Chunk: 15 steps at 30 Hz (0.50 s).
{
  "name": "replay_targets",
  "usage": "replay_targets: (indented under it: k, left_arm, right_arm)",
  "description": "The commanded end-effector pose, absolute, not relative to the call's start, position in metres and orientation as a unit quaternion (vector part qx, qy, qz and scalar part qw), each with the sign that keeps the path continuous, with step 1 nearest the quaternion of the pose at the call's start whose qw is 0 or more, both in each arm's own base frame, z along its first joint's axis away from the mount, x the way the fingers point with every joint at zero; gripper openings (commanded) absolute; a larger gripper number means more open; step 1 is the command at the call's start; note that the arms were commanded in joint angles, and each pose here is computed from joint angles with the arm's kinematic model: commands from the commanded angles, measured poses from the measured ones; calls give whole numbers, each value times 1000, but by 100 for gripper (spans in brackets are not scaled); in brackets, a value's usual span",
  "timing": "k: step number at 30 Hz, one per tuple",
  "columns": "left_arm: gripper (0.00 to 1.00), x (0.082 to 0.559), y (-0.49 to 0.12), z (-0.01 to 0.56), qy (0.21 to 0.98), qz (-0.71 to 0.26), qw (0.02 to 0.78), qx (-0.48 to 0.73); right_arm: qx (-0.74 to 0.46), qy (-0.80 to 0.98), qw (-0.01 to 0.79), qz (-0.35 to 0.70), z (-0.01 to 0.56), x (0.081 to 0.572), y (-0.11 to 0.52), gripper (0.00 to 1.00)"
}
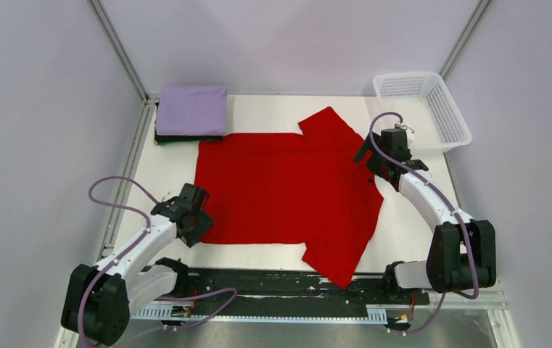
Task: Fold and stack the t-shirts
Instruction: Grab the side of the flattened tshirt closest away from the robot with both arms
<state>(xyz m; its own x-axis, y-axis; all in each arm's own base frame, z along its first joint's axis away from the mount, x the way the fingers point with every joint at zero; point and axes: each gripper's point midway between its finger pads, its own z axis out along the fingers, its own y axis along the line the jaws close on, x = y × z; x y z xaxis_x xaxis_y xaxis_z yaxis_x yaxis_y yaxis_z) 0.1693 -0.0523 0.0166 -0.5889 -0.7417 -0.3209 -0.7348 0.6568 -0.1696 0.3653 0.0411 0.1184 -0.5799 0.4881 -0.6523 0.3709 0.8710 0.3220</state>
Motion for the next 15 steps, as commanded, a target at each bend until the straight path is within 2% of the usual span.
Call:
replay_targets:
  k: [1, 15]
  left_arm:
    - [57, 186, -50, 10, 873, -7, 213, -438]
    - [23, 185, -45, 12, 870, 8, 215, -443]
  right_arm:
    - [243, 869, 423, 81, 139, 375, 37, 100]
    - [246, 874, 412, 79, 130, 377, 36, 100]
